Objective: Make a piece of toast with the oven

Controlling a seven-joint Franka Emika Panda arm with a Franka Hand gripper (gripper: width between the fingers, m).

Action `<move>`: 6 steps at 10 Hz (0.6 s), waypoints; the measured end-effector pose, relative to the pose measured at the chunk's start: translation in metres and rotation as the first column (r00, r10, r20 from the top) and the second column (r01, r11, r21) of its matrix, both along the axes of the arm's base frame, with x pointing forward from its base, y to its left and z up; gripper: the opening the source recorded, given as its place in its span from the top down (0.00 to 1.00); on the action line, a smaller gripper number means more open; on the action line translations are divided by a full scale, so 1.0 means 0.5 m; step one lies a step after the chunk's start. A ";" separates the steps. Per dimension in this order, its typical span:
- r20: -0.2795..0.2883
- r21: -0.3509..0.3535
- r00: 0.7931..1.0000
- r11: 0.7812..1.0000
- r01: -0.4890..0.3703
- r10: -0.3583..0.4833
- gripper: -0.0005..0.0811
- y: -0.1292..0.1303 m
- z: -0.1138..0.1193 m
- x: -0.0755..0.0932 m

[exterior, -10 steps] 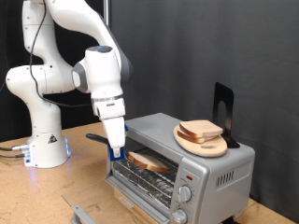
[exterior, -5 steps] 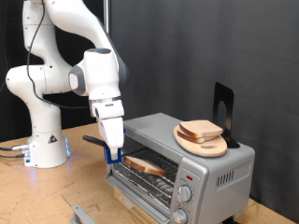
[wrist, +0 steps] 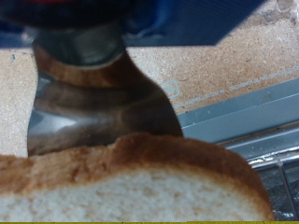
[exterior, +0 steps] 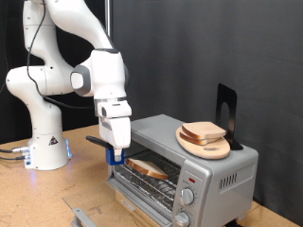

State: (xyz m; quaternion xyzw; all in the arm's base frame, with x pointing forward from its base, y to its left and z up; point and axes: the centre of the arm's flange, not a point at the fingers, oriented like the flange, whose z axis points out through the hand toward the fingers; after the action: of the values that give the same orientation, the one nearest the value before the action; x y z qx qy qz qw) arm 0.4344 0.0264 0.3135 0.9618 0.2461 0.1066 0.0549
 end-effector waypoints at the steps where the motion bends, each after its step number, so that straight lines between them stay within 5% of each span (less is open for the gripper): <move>1: 0.000 -0.002 1.000 1.000 -0.009 0.009 0.67 -0.002 0.000 0.000; 6: -0.027 0.018 0.998 0.999 -0.051 0.051 0.67 -0.066 0.004 -0.004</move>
State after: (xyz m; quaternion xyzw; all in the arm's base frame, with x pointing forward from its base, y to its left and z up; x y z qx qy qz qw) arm 0.4325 -0.0066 0.3155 0.9570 0.2703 0.0967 0.0405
